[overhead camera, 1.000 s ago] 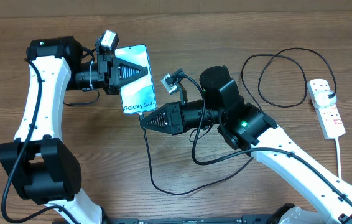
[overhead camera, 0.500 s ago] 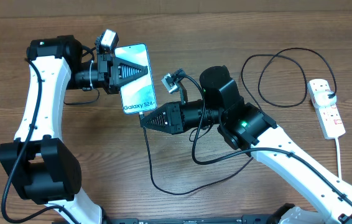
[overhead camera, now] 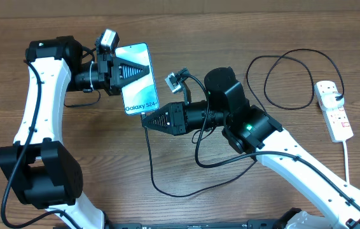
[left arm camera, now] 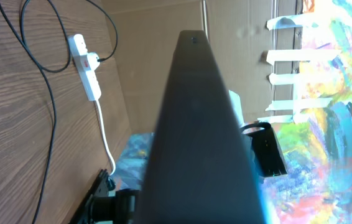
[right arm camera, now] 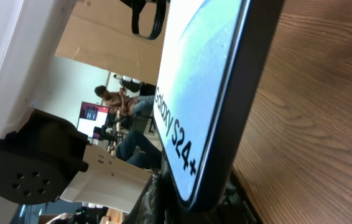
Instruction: Plug charger to phone and switch on socket
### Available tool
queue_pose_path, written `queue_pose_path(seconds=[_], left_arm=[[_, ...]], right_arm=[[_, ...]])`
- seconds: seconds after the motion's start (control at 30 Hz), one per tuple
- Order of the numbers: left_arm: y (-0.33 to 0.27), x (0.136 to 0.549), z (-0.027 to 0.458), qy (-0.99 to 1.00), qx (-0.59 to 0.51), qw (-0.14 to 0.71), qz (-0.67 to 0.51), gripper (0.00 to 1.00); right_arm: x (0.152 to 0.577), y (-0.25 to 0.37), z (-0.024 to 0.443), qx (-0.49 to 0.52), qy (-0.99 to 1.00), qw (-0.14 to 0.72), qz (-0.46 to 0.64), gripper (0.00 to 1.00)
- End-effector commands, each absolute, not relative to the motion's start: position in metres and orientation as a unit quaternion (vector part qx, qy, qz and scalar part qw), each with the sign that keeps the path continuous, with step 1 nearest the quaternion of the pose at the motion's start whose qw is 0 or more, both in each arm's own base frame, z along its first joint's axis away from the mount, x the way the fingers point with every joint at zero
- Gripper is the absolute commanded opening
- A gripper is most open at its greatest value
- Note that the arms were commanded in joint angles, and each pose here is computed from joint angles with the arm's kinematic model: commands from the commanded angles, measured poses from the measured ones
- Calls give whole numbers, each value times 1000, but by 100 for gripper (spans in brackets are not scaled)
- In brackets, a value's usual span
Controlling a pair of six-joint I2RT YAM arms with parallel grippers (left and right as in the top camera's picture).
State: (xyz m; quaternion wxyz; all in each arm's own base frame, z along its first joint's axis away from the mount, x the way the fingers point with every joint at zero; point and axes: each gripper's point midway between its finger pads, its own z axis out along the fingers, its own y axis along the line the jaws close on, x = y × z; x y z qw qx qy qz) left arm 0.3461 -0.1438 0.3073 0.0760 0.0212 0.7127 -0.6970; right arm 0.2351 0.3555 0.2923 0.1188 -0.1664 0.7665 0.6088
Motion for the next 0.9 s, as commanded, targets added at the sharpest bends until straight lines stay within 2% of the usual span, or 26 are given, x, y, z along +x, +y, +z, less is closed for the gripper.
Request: queue_pose_path(seconds=[0.0,0.63,0.67,0.7,0.73,0.77,0.8,0.87], left_arm=[[-146,344,311,710,28,81,-699,4],[-146,340,304,724,23,66,-686,4],[-146,341,304,724,23,66,-686,4],[-146,341,304,724,23,66,-686,5],[-146,341,304,724,23,66,-686,4],[-146,341,304,724,23,66,-686,4],[-146,341,304,724,23,66,-686,4],[-146,342,304,724,28,71,-685,4]], right_arm=[[248,355,308,-154,762,159,608,4],[271,342,315,-127,760,188,609,4],[270,342,315,-128,759,186,610,22],[269,342,315,-131,758,183,612,59],[266,343,316,-136,756,177,615,84],[263,343,316,-143,754,172,618,96],[259,343,316,-150,752,165,620,100],[253,343,314,-164,751,152,621,100]])
